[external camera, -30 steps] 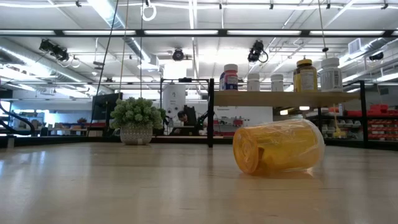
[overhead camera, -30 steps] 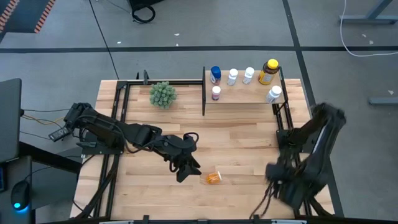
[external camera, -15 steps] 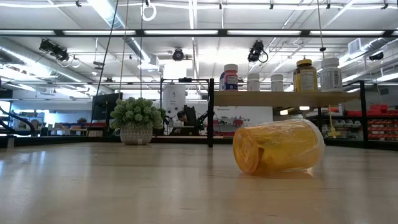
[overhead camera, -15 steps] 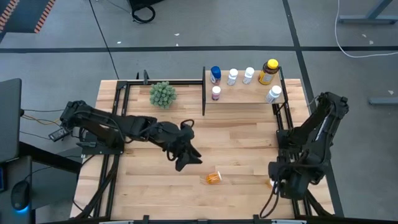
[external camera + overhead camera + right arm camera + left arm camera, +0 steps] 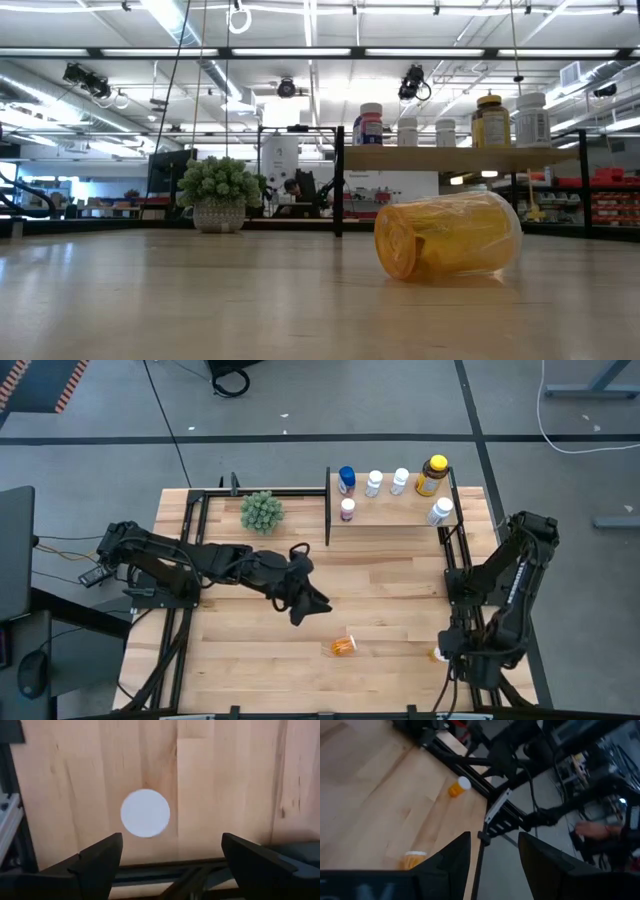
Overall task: Pick and place medicine bottles onto shelf by color
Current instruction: Put the right orange medicine bottle on the shelf
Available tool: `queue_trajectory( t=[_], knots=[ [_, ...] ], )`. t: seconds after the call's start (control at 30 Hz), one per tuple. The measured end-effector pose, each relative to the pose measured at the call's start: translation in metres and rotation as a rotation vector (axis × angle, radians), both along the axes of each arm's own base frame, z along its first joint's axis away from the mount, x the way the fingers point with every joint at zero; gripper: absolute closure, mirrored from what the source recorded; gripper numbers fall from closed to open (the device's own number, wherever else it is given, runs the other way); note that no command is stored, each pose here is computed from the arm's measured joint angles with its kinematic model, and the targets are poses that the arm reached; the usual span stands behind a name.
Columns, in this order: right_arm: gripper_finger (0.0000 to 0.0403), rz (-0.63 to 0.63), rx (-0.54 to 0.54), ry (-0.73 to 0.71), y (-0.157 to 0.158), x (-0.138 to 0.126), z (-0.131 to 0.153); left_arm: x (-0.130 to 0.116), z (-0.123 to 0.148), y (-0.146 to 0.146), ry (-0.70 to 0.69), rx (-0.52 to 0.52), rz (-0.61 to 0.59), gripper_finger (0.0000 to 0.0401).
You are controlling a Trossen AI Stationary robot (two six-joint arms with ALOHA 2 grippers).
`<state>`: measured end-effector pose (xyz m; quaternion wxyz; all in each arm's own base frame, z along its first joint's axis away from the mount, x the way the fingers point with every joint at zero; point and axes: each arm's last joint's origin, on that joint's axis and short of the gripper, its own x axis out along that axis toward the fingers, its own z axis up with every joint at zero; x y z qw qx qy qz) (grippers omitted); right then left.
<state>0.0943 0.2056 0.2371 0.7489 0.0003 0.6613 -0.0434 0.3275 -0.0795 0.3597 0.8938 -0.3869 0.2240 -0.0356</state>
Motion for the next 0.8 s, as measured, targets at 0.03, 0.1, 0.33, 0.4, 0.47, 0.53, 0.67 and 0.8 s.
queue_trajectory(
  t=[0.03,0.1,0.33,0.4,0.47,0.53,0.67,0.8],
  knots=[
    [0.0054,-0.008,0.001,-0.007,0.001,-0.002,-0.002,0.0,0.0,0.0,0.004,-0.003,0.017,0.0229],
    [0.0054,-0.026,0.023,-0.034,0.004,-0.004,-0.007,0.0,0.0,0.001,0.004,-0.006,0.049,0.0229],
    [0.0054,-0.092,0.067,-0.122,0.008,-0.004,-0.018,0.001,0.0,0.002,0.007,-0.044,0.085,0.0229],
    [0.0054,-0.105,0.057,-0.121,0.006,-0.005,-0.021,0.001,0.0,0.002,0.007,-0.044,0.085,0.0229],
    [0.0054,-0.12,0.055,-0.12,0.005,-0.005,-0.023,0.001,0.0,0.002,0.004,-0.045,0.085,0.0229],
    [0.0054,-0.133,0.063,-0.123,0.005,-0.005,-0.025,0.001,0.001,0.002,0.003,-0.046,0.085,0.0229],
    [0.0054,-0.155,0.084,-0.143,0.007,-0.004,-0.024,0.001,0.001,0.002,0.003,-0.045,0.085,0.0229],
    [0.0054,-0.155,0.071,-0.144,0.01,-0.003,-0.029,0.001,0.001,0.002,0.002,-0.045,0.085,0.0229]
  ],
)
